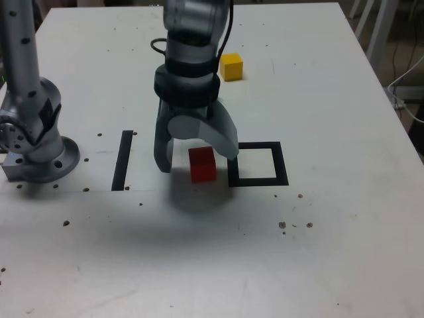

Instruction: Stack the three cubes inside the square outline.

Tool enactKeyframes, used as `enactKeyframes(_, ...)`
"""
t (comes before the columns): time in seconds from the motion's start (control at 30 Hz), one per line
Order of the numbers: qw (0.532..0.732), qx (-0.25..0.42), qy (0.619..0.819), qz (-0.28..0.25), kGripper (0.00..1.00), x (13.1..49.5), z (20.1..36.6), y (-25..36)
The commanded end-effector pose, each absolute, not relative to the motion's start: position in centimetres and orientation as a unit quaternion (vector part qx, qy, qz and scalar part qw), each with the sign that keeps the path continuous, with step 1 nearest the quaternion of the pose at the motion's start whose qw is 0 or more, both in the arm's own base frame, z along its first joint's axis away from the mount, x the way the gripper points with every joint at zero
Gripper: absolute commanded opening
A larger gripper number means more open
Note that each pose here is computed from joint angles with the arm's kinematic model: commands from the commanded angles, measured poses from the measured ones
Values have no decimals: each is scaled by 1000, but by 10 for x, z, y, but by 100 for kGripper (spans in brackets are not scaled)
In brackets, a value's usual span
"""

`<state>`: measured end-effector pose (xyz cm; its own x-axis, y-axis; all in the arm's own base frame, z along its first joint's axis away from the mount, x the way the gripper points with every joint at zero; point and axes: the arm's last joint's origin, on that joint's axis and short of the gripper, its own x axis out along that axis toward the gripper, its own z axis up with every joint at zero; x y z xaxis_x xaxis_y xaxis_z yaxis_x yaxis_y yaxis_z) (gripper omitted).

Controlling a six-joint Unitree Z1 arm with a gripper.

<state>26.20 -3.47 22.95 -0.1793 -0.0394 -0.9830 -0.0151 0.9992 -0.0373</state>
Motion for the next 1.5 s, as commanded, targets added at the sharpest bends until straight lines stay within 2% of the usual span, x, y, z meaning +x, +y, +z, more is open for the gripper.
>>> enactKeyframes(0.0, 637, -19, 770, -10, 99, 267, 226, -35)
enactKeyframes(0.2, 628, -18, 778, -15, 96, 274, 217, -34)
enactKeyframes(0.37, 615, -22, 788, -18, 87, 280, 207, -29)
enactKeyframes(0.47, 609, -26, 793, -20, 73, 283, 202, -27)
enactKeyframes(0.67, 612, -27, 790, -21, 35, 286, 198, -27)
enactKeyframes(0.73, 614, -26, 788, -21, 29, 286, 198, -27)
enactKeyframes(1.47, 615, -27, 787, -22, 27, 285, 202, -27)
